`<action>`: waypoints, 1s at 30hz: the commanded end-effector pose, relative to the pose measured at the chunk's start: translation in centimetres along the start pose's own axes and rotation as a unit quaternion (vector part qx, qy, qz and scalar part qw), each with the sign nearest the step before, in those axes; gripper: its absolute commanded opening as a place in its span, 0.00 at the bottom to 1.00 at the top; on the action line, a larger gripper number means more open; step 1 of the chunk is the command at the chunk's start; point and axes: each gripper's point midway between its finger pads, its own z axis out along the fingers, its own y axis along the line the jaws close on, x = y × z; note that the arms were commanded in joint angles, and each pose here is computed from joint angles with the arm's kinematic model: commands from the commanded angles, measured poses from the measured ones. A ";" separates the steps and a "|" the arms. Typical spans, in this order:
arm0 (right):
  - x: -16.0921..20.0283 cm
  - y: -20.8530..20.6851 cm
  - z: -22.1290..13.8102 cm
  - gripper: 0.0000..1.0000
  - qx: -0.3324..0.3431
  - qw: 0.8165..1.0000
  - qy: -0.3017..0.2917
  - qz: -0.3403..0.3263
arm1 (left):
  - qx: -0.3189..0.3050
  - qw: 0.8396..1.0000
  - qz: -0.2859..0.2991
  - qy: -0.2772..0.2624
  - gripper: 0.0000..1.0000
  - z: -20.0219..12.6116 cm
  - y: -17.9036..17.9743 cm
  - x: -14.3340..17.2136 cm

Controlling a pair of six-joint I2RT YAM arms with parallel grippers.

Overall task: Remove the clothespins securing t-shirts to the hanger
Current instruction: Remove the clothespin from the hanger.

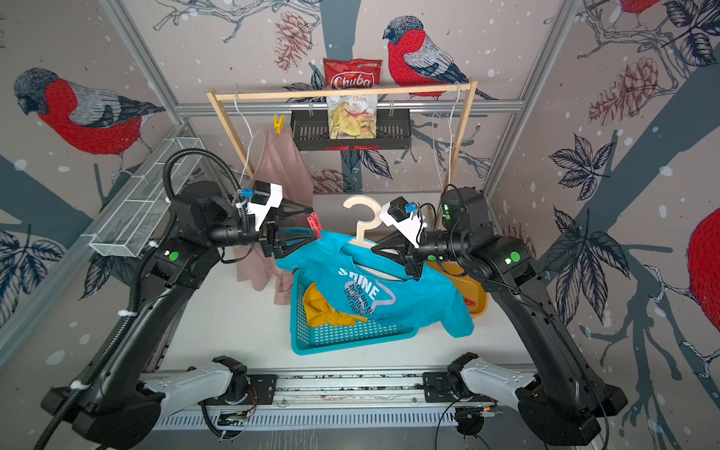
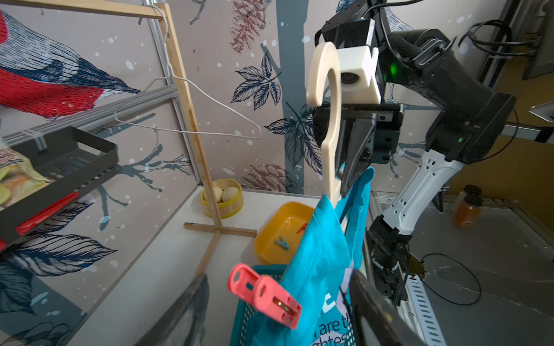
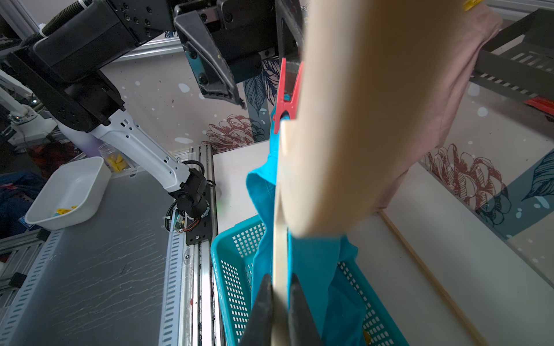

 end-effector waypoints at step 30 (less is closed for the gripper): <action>-0.8 -2.2 -0.1 0.00 0.053 0.998 -0.019 -0.024 | 0.024 0.997 -0.078 -0.018 0.00 0.1 0.7 -0.6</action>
